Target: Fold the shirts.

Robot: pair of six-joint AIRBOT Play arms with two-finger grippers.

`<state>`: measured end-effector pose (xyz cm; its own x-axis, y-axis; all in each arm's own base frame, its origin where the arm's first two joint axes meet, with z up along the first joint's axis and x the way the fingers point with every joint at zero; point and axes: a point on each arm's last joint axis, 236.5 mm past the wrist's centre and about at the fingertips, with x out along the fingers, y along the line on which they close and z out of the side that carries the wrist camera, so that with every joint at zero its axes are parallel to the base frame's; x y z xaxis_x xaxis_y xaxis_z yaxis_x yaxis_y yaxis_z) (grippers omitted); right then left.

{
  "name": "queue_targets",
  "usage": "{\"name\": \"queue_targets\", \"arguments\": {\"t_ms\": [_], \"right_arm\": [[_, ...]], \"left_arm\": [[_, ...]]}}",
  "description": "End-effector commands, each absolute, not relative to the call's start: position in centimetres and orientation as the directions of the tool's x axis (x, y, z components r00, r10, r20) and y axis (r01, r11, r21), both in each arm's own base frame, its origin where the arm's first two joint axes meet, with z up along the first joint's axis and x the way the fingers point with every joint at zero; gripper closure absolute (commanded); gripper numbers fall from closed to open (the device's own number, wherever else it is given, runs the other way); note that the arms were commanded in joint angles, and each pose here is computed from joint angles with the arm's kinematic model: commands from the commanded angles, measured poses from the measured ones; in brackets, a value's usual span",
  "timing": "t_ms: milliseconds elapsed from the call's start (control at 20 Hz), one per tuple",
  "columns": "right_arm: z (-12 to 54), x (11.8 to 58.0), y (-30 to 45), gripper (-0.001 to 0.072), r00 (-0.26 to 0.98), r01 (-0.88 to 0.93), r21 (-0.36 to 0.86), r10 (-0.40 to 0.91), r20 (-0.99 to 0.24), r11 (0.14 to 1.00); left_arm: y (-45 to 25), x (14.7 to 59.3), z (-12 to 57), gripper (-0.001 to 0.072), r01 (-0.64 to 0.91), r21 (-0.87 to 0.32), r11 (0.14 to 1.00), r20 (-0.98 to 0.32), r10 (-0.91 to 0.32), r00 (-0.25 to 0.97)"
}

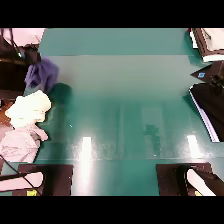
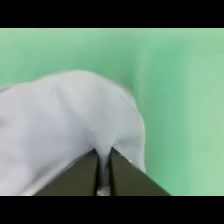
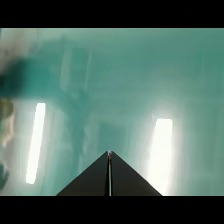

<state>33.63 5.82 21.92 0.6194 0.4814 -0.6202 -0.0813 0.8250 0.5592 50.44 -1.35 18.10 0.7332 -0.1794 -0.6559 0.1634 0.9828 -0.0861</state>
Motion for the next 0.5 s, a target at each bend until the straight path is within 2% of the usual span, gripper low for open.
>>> {"name": "queue_targets", "arguments": {"t_ms": [0, 100, 200, 350, 450], "right_arm": [[25.5, 34.7, 5.4, 0.0698, 0.698, -0.119, 0.531, 0.451, -0.556, 0.839], [27.7, 35.0, 5.2, 0.0698, 0.738, -0.142, 0.512, 0.436, -0.516, 0.847], [29.5, 35.0, 5.1, 0.0698, 0.763, -0.162, 0.496, 0.427, -0.486, 0.853], [30.9, 34.6, 5.3, 0.0698, 0.774, -0.182, 0.479, 0.426, -0.469, 0.859], [31.1, 34.4, 5.4, 0.0698, 0.772, -0.187, 0.476, 0.428, -0.47, 0.859]], "left_arm": [[-13.4, 42.9, 32.0, 0.0683, 0.55, -0.104, 0.829, -0.416, -0.539, 0.733], [-19.3, 37.3, 37.0, 0.0683, 0.71, -0.09, 0.699, -0.312, -0.696, 0.646], [-23.5, 33.0, 38.5, 0.0683, 0.813, -0.101, 0.574, -0.286, -0.799, 0.529], [-27.7, 29.9, 34.7, 0.0682, 0.903, -0.107, 0.417, -0.403, -0.848, 0.344], [-29.3, 30.5, 31.0, 0.0682, 0.911, -0.17, 0.376, -0.476, -0.841, 0.258]]}}
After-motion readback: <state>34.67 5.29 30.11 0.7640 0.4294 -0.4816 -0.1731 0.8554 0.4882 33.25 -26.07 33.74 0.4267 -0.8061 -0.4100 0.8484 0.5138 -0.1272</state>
